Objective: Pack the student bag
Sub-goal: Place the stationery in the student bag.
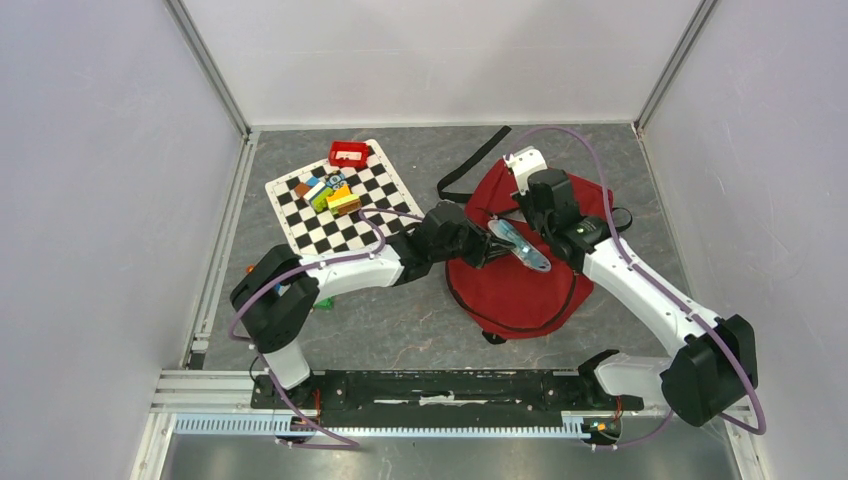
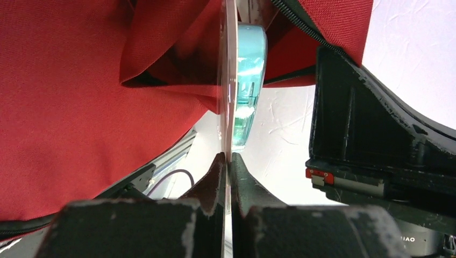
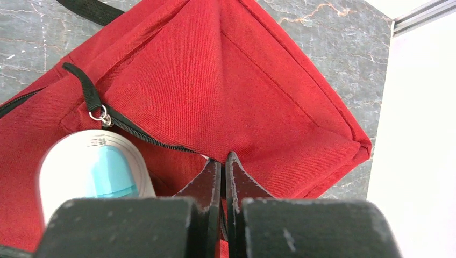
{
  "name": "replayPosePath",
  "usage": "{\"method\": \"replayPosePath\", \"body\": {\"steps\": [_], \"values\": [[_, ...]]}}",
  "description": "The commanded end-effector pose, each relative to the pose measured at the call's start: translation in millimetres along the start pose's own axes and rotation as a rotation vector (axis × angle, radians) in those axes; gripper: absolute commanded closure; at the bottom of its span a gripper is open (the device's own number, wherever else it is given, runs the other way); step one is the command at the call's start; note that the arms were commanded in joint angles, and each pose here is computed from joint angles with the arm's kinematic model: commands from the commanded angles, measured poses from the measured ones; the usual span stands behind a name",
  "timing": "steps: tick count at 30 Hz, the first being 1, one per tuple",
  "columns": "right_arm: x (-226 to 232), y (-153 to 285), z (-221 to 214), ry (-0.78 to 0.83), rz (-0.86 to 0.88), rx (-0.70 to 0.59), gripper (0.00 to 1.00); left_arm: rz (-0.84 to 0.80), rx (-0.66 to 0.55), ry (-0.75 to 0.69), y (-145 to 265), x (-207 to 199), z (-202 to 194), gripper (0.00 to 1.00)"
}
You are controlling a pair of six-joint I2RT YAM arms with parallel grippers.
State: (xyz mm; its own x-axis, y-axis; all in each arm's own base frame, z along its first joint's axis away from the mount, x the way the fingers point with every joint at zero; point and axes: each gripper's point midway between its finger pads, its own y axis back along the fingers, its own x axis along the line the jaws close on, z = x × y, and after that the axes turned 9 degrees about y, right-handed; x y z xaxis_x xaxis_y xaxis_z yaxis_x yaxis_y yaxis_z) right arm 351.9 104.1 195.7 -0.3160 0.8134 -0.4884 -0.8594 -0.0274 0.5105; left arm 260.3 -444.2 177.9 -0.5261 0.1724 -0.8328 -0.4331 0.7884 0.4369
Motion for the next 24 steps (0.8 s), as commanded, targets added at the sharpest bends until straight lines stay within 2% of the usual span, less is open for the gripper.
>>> {"method": "replayPosePath", "body": {"steps": [1,7,11,15,20,24], "values": [[-14,11,50,-0.087,-0.011,-0.147,1.00,-0.146,-0.041,0.045,-4,-32,7,0.98],[-8,13,44,-0.099,0.015,-0.146,1.00,-0.391,-0.157,-0.033,-5,-70,31,0.98],[-5,15,39,-0.102,0.026,-0.140,1.00,-0.447,-0.189,-0.099,-8,-86,33,0.98],[-8,20,40,-0.110,0.021,-0.146,1.00,-0.427,-0.224,-0.102,-16,-77,42,0.98],[-19,24,33,-0.113,-0.038,-0.117,1.00,-0.339,-0.319,-0.242,-13,-77,55,0.98],[-24,27,28,-0.083,-0.057,-0.096,1.00,-0.297,-0.360,-0.289,-13,-74,63,0.98]]}}
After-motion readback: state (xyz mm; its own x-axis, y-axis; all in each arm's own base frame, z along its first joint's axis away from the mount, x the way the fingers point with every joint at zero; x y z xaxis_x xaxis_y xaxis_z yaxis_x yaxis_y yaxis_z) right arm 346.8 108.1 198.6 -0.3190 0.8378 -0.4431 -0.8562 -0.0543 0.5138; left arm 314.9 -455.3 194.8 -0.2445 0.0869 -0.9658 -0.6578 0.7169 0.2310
